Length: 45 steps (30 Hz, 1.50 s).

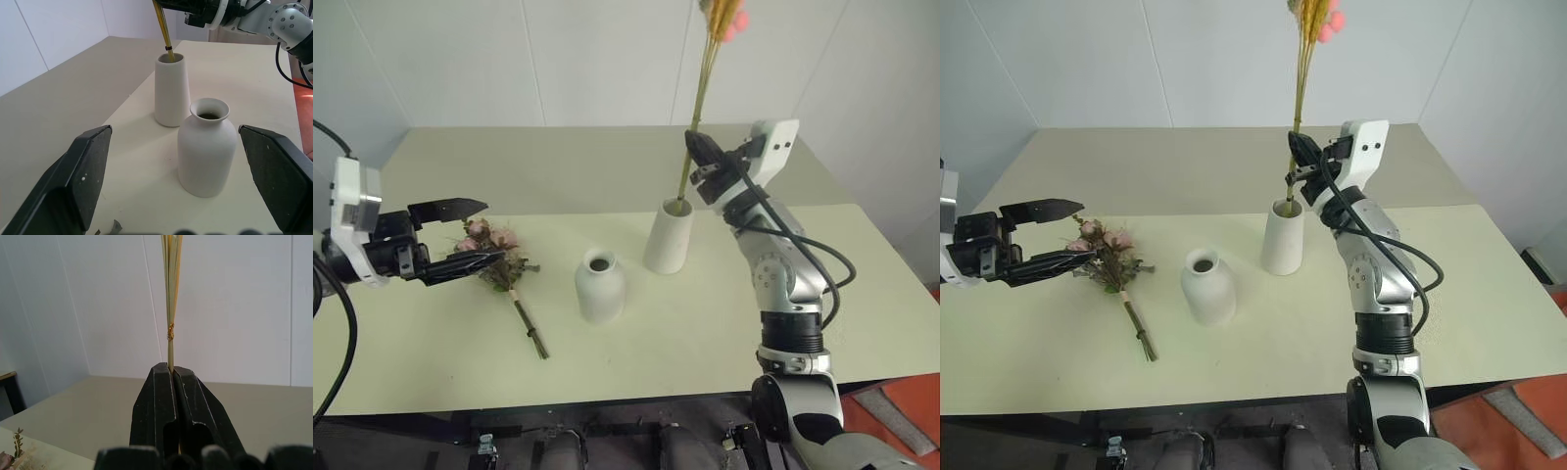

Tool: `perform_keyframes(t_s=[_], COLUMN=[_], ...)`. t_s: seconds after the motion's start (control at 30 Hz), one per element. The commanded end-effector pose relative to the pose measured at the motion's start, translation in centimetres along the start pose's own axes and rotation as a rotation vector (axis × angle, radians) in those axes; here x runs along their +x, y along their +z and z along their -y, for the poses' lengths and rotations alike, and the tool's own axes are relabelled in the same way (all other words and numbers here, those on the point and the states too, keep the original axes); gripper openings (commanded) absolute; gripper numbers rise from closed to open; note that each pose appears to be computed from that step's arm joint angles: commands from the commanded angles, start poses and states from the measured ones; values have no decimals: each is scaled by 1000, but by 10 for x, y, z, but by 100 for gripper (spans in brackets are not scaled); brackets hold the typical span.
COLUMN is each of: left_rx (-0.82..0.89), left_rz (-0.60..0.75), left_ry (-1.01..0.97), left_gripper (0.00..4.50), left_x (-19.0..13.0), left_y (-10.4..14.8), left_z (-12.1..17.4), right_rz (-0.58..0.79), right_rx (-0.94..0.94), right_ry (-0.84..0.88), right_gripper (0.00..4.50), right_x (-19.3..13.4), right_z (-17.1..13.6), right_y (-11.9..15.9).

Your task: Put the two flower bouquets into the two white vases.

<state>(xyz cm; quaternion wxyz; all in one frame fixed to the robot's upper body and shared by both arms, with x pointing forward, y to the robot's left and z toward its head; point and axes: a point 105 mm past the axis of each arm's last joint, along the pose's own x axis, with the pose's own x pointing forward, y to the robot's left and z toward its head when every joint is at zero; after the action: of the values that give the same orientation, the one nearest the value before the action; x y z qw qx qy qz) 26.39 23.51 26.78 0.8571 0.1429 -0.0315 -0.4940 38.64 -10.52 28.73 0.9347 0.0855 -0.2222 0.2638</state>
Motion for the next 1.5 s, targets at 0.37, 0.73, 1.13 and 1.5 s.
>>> perform_keyframes(t_s=[0.37, 0.73, 1.13, 1.5], left_rx=[-7, -189, -474, -371], left_rz=[-57, -503, -978, -921], left_ry=[56, 338, 565, 770], left_gripper=[450, 450, 391, 32], left_x=[2, 23, 30, 18], left_y=[-4, -67, -143, -128], left_z=[-1, -12, 2, -37], right_rz=[-40, -292, -375, -427], right_rx=[-129, -138, -206, -210], right_ry=[10, 413, 697, 770], right_gripper=[354, 448, 450, 450], right_x=[-46, -104, -115, -125], right_z=[4, -8, -19, -21], right_y=[-5, 24, 40, 41])
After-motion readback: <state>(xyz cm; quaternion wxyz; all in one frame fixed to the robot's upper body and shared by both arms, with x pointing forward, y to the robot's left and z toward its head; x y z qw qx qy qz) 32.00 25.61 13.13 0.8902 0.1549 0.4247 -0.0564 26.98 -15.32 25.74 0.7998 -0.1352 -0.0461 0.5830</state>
